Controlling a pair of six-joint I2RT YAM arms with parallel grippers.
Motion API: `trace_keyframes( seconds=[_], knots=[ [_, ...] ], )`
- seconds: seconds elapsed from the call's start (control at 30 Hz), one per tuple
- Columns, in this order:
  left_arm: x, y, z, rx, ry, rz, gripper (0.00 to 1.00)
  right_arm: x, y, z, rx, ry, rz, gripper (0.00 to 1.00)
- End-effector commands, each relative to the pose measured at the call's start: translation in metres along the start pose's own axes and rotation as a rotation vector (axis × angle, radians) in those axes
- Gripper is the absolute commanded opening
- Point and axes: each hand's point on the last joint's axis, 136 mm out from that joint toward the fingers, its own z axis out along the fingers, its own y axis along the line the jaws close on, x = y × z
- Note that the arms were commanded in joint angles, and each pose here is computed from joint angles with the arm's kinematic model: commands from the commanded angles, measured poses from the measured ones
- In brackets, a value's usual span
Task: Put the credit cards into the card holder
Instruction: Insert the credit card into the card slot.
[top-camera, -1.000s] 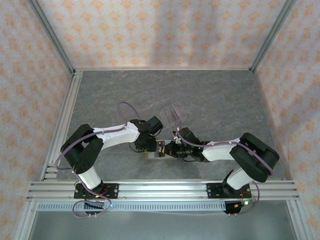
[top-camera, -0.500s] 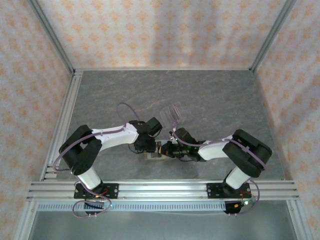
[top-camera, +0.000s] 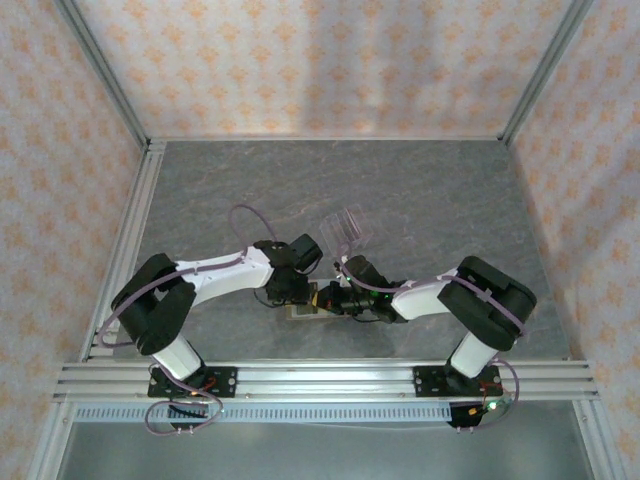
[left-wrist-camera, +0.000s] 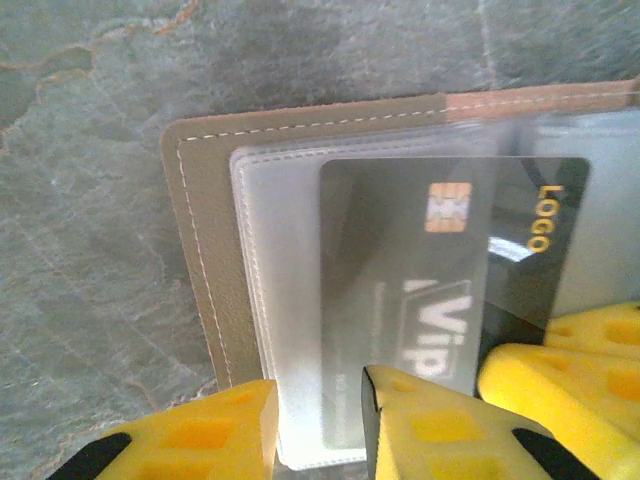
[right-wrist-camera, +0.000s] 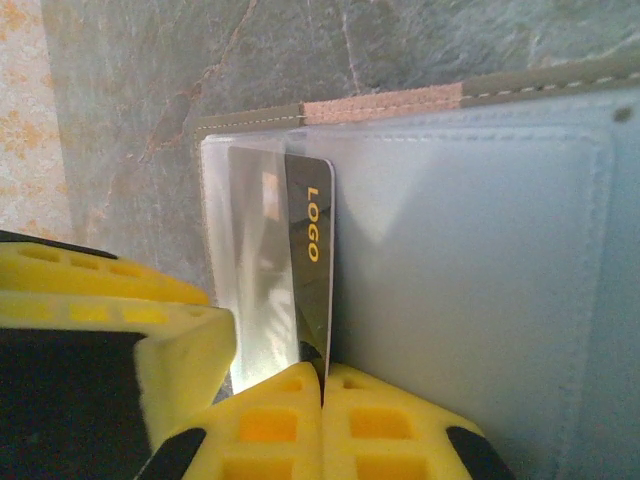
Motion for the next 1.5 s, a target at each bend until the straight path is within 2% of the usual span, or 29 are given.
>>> trace_keyframes(
  seconds=[0.0, 0.17, 0.37, 0.57, 0.9, 1.47],
  knots=[
    [0.002, 0.011, -0.012, -0.009, 0.007, -0.017, 0.28, 0.004, -0.017, 0.006, 0.068, 0.006, 0.010, 0.00],
    [0.005, 0.027, -0.011, -0.019, 0.012, -0.045, 0.25, 0.004, -0.018, 0.007, 0.072, 0.011, 0.014, 0.00],
    [0.008, 0.035, -0.004, -0.039, 0.023, -0.045, 0.15, 0.006, -0.018, 0.007, 0.079, 0.021, 0.006, 0.00],
    [0.011, 0.043, 0.004, -0.077, 0.031, -0.047, 0.10, 0.011, -0.020, 0.005, 0.092, 0.053, -0.007, 0.00],
    [0.018, 0.054, 0.019, -0.108, 0.059, -0.056, 0.09, 0.021, -0.023, -0.004, 0.113, 0.091, -0.038, 0.00],
    [0.016, 0.044, 0.021, -0.083, 0.059, -0.058, 0.08, 0.018, -0.007, 0.005, 0.094, 0.149, -0.078, 0.00]
  ],
)
